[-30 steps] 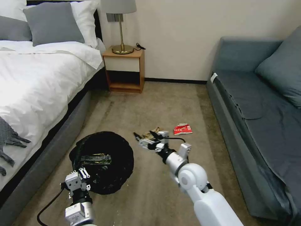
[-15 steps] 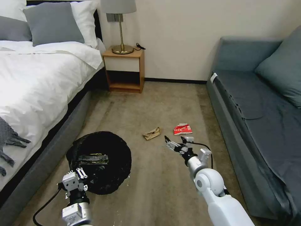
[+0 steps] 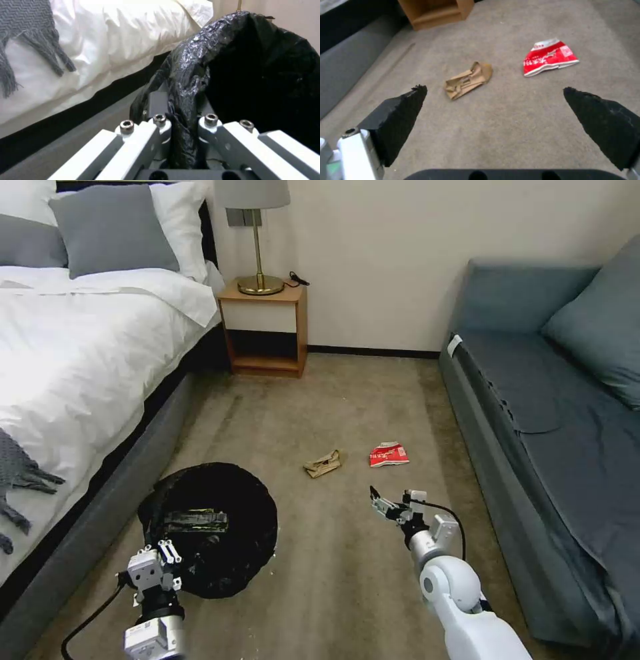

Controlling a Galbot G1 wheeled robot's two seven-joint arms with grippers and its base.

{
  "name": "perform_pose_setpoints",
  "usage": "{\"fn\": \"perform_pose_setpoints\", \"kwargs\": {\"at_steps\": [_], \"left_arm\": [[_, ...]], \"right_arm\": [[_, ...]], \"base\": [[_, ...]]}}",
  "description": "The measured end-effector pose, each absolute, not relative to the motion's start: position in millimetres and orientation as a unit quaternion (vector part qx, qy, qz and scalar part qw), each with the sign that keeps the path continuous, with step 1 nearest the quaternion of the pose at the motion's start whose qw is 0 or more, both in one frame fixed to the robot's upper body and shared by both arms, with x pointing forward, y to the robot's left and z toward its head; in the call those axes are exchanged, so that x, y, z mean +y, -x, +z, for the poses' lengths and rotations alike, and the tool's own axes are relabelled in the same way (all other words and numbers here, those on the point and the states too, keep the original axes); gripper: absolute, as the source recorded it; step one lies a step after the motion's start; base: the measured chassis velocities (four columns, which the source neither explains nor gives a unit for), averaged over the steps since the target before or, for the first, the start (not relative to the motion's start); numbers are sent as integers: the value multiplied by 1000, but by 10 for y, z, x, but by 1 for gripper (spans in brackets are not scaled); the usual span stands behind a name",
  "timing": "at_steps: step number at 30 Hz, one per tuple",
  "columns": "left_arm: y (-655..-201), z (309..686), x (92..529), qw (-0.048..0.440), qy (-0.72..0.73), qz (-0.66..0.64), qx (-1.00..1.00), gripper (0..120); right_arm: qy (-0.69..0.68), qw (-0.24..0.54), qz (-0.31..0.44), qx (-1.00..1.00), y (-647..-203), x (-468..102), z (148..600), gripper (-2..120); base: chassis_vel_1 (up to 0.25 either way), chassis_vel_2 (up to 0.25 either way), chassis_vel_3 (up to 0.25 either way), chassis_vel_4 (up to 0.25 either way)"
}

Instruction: Pick up the trash bin, then pick up the garbage on the floor and place it into the trash bin.

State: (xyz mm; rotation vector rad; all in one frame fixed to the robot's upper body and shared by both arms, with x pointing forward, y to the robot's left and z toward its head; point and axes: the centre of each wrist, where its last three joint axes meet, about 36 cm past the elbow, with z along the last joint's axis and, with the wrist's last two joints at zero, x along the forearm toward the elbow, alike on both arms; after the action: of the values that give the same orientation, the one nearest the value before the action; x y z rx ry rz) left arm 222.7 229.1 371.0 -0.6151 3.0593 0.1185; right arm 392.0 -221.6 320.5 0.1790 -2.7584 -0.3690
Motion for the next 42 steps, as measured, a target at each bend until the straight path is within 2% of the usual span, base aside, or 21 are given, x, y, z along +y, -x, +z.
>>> {"fn": "perform_pose_setpoints", "kwargs": {"at_steps": [10,42], "left_arm": [[-2031,3589,2388,4,193,56,979,3],[-1990,3558,2313,7,181,50,982,3]], "right_arm": [[-57,173,-125,-975,-3948,-2263,3184,100],[-40,174,-124,-976,-3749,-2388,3107,100]], "base": [[0,0,0,0],[-10,8,10,-10]]}}
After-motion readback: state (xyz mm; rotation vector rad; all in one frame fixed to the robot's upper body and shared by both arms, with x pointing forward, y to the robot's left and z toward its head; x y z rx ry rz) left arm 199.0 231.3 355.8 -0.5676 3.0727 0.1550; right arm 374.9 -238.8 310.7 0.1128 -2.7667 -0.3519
